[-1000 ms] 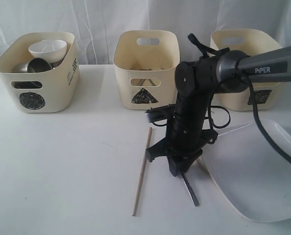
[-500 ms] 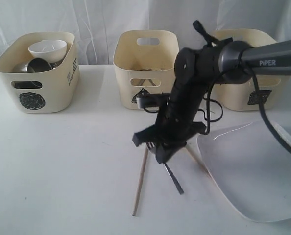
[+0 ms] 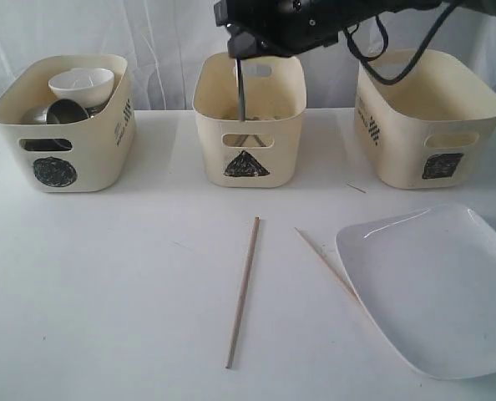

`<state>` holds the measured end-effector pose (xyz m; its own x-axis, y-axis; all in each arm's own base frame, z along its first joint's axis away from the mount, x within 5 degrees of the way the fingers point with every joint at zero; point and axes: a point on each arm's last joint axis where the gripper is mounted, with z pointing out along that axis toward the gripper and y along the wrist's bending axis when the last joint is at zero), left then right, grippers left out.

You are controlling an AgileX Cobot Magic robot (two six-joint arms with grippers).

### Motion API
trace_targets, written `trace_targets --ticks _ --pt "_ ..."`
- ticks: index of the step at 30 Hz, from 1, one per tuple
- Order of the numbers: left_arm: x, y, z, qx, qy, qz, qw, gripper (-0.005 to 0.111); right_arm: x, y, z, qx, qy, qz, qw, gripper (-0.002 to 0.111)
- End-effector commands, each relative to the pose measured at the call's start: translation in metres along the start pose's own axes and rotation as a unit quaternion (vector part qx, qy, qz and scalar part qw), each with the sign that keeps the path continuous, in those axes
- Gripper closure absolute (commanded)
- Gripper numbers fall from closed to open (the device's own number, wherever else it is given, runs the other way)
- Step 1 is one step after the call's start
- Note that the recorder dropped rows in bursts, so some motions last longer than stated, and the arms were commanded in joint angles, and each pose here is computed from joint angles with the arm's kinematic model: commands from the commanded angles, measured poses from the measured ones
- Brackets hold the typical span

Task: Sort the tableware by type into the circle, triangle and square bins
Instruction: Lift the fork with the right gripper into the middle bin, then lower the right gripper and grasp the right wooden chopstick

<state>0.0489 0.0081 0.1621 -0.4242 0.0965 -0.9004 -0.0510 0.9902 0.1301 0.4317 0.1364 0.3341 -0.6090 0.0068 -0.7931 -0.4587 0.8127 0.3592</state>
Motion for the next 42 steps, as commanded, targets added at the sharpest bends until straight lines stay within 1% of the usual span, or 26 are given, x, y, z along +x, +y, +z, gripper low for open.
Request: trace_targets --ticks 1,3,5,8,10,15,17,18,20,22,25,26,27,30,31,33,35,37,40,42 --pt "0.001 -0.001 0.001 0.006 0.0 -0.002 1.0 0.107 -0.013 -0.032 0.016 0.067 -0.119 0.013 0.991 0.108" --pt "0.001 -0.001 0.001 0.006 0.0 -0.002 1.0 0.107 -0.011 -0.048 0.028 0.099 -0.153 0.038 0.982 0.108" --pt "0.001 -0.001 0.001 0.006 0.0 -0.002 1.0 0.107 -0.005 -0.059 0.043 0.116 -0.161 0.056 0.978 0.108" --pt "0.001 -0.001 0.001 0.006 0.0 -0.002 1.0 0.107 0.004 -0.069 0.063 0.114 -0.145 0.06 0.981 0.107" --pt "0.001 -0.001 0.001 0.006 0.0 -0.002 1.0 0.107 0.006 -0.072 0.072 0.108 -0.136 0.06 0.983 0.102" --pt "0.001 -0.001 0.001 0.006 0.0 -0.002 1.0 0.107 0.01 -0.077 0.085 0.103 -0.125 0.054 0.985 0.075" --pt "0.001 -0.001 0.001 0.006 0.0 -0.002 1.0 0.107 0.012 -0.076 0.086 0.093 -0.114 0.054 0.988 0.071" --pt "0.001 -0.001 0.001 0.006 0.0 -0.002 1.0 0.107 0.01 -0.074 0.084 0.088 -0.111 0.053 0.988 0.07" --pt "0.001 -0.001 0.001 0.006 0.0 -0.002 1.0 0.107 0.008 -0.069 0.079 0.077 -0.104 0.048 0.99 0.07" --pt "0.001 -0.001 0.001 0.006 0.0 -0.002 1.0 0.107 0.002 -0.06 0.068 0.06 -0.089 0.028 0.994 0.071" --pt "0.001 -0.001 0.001 0.006 0.0 -0.002 1.0 0.107 -0.002 -0.045 0.043 0.036 -0.027 -0.044 0.998 0.074" --pt "0.001 -0.001 0.001 0.006 0.0 -0.002 1.0 0.107 -0.001 -0.042 0.035 0.033 0.005 -0.067 0.997 0.077" --pt "0.001 -0.001 0.001 0.006 0.0 -0.002 1.0 0.107 0.0 -0.038 0.028 0.033 0.032 -0.075 0.996 0.082" --pt "0.001 -0.001 0.001 0.006 0.0 -0.002 1.0 0.107 0.015 -0.034 0.012 0.051 0.148 -0.075 0.985 0.104" --pt "0.001 -0.001 0.001 0.006 0.0 -0.002 1.0 0.107 0.023 -0.032 0.011 0.049 0.19 -0.071 0.978 0.108" --pt "0.001 -0.001 0.001 0.006 0.0 -0.002 1.0 0.107 0.039 -0.027 0.013 0.047 0.253 -0.05 0.965 0.108" --pt "0.001 -0.001 0.001 0.006 0.0 -0.002 1.0 0.107 0.058 -0.023 0.021 0.058 0.29 -0.047 0.954 0.108" --pt "0.001 -0.001 0.001 0.006 0.0 -0.002 1.0 0.107 0.075 -0.02 0.03 0.078 0.312 -0.071 0.944 0.108" --pt "0.001 -0.001 0.001 0.006 0.0 -0.002 1.0 0.107 0.093 -0.026 0.038 0.123 0.328 -0.124 0.928 0.108" --pt "0.001 -0.001 0.001 0.006 0.0 -0.002 1.0 0.107 0.102 -0.027 0.041 0.127 0.33 -0.119 0.928 0.107"
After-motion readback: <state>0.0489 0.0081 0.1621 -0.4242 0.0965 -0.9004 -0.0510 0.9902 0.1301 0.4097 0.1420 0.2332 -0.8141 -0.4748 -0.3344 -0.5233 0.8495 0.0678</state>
